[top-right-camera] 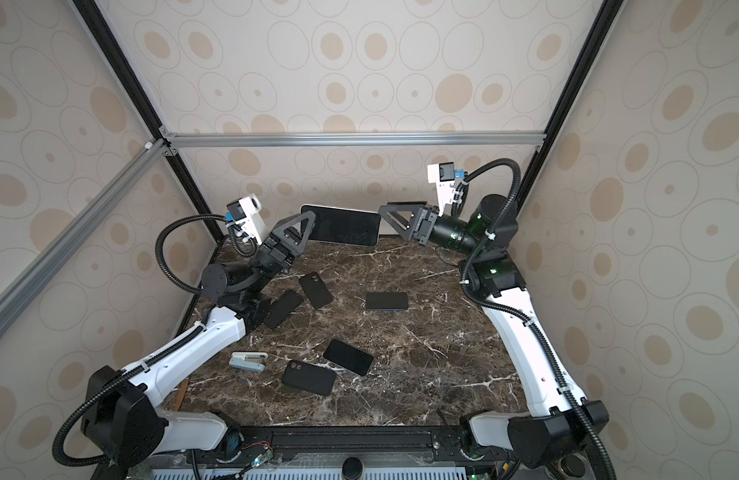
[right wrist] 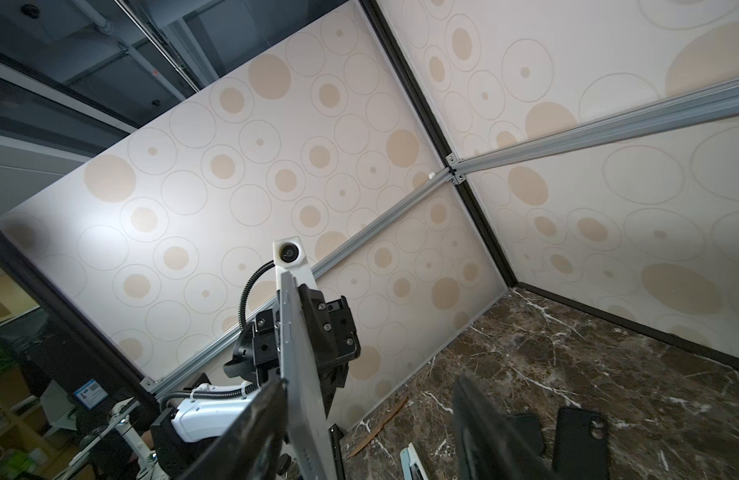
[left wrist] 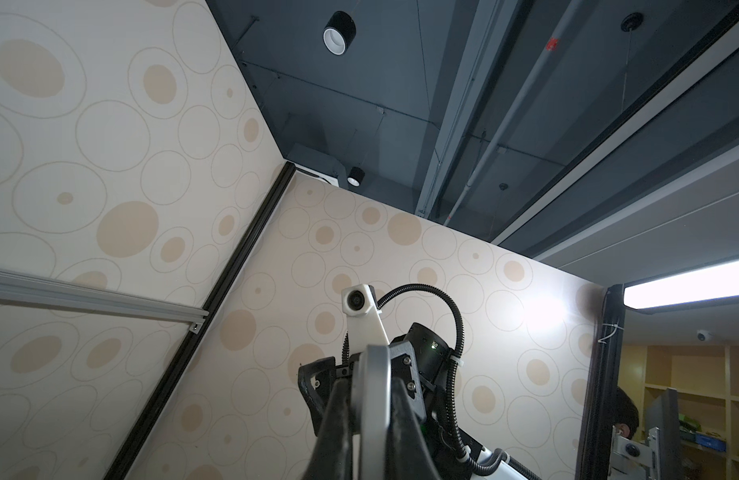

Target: Put the phone into the phone case

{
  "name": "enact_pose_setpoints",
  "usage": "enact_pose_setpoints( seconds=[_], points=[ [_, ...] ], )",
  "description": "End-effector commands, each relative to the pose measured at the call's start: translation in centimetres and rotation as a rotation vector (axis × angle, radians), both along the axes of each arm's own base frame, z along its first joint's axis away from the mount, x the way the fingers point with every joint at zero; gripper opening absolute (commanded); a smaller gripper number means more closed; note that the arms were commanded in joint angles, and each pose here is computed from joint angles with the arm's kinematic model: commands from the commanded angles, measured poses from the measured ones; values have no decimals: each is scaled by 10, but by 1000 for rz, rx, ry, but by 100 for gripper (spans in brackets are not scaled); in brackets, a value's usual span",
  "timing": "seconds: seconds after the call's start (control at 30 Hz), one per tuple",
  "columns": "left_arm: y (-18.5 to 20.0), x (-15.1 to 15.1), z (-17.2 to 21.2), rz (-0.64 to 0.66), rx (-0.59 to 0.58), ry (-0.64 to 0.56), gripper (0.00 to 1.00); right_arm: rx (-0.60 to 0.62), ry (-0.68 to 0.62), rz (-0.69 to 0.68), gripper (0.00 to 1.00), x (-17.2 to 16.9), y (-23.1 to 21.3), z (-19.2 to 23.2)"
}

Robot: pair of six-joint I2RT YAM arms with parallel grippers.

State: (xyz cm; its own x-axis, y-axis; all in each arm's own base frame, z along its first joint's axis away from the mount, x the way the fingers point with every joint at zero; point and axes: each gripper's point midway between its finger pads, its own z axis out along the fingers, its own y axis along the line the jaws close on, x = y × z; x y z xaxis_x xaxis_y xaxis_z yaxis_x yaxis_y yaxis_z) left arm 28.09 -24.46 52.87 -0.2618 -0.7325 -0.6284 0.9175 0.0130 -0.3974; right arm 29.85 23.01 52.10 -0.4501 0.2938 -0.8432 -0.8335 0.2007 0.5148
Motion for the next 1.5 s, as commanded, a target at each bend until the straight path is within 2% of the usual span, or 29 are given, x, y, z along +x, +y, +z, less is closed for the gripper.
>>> enact_pose_setpoints(
  seconds=[0.0,0.23,0.4,0.6,0.7,0.8,0.93,1.03,1.1,1.23,1.3,1.4,1.47],
  points=[
    [15,-11,18,11,-84,-37,0,10,-55,104,65,-21,16,8],
    [18,-10,19,25,-89,-22,0,0,-84,141,62,-29,24,7],
    [23,-9,20,30,-115,-3,0,-12,-82,219,49,-36,40,1],
    [26,-11,21,22,-138,5,0,-15,-76,238,37,-35,48,-5],
    [28,-13,21,18,-148,8,0,-16,-66,244,35,-34,50,-7],
    [28,-14,20,21,-141,10,0,-9,-76,252,27,-37,52,-4],
    [30,-11,16,41,-140,29,0,-1,-78,221,0,-36,50,0],
    [28,-4,13,86,-96,50,1,-6,-71,166,0,-31,47,0],
    [28,4,8,153,-49,84,30,-11,-67,112,0,-27,43,1],
    [42,17,-2,318,10,140,70,-16,-62,60,0,-25,38,3],
    [56,23,-7,420,36,163,79,-25,-55,25,0,-22,35,2],
    [77,32,-15,576,94,200,81,-64,-31,-57,0,-13,28,-5],
    [88,44,-26,693,187,247,80,-120,19,-174,0,2,18,-19]
  ],
)
